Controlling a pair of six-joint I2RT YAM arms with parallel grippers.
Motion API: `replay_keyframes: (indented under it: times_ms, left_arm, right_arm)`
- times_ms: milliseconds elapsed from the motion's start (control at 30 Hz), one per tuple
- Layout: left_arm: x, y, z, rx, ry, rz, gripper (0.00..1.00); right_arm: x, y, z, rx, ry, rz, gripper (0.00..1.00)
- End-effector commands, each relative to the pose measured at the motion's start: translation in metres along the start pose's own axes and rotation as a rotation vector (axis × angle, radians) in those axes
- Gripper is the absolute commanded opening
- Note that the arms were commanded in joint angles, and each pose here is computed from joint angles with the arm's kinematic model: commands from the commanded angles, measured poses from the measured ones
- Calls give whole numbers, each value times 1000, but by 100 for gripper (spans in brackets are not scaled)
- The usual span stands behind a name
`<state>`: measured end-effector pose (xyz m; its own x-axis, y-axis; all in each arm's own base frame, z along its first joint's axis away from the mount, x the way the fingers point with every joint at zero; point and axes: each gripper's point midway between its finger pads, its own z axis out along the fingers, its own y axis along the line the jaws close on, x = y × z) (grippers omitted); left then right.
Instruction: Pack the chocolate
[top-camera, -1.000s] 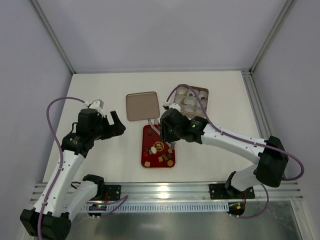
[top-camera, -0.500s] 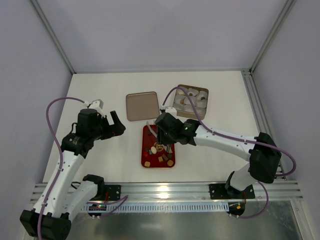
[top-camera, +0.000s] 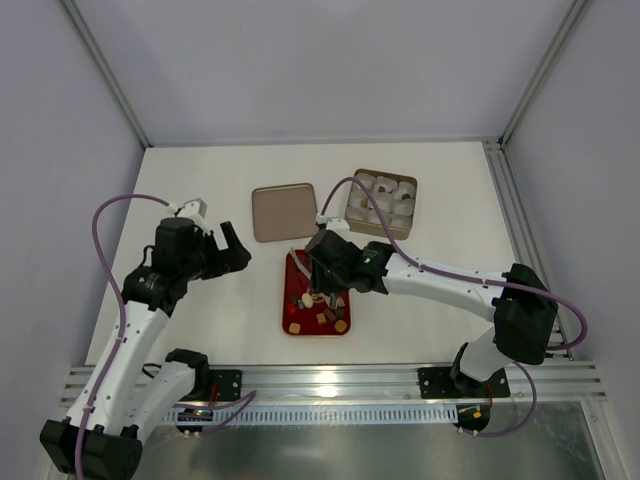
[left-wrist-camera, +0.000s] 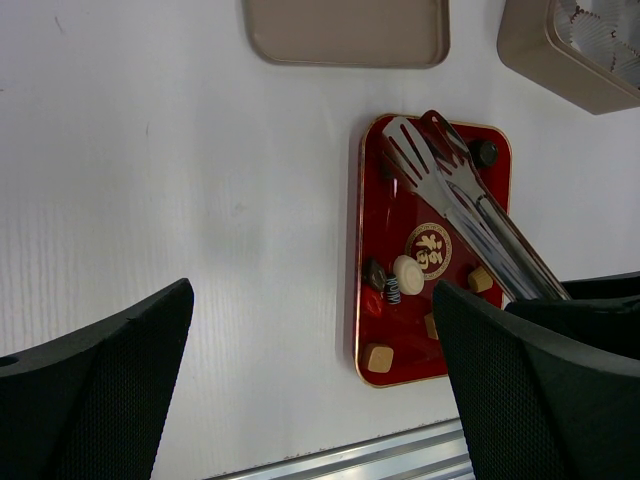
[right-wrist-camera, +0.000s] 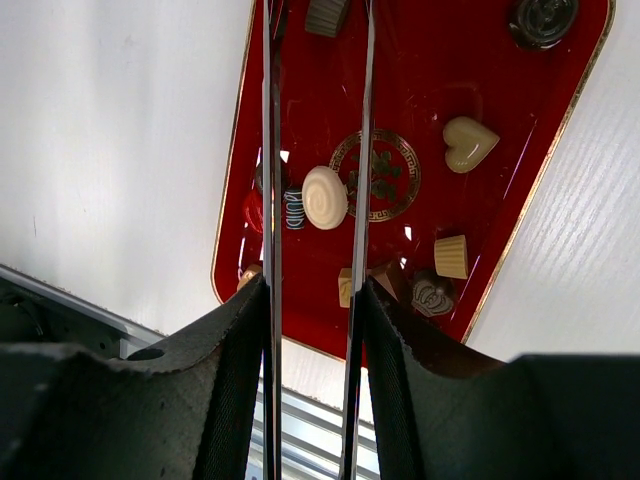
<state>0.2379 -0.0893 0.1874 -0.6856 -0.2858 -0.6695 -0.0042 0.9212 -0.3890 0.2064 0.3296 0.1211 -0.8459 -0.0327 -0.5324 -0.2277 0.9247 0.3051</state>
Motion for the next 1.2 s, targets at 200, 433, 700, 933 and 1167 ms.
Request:
replay_keyframes:
  times_ms: [200,433,700,933,1167]
  left_arm:
    - [-5,-5,-3,23,-25,2,100]
    - [-5,-5,-3,21,-24,1,100]
    - [-5,-5,-3,21,-24,2,100]
    - [-4,-4,-2,20,-21,1,100]
    - [-4,-4,-2,19,-20,0,100]
  right_arm:
    - [-7,7,-2,11,-46,-2,43]
    - [-2,9,-1,12,-30,-17,42]
    - [2,9,-1,11,-14,-36,39]
    - [9,6,1,22,5,-56,39]
    - [11,7,0,16,15,-70,39]
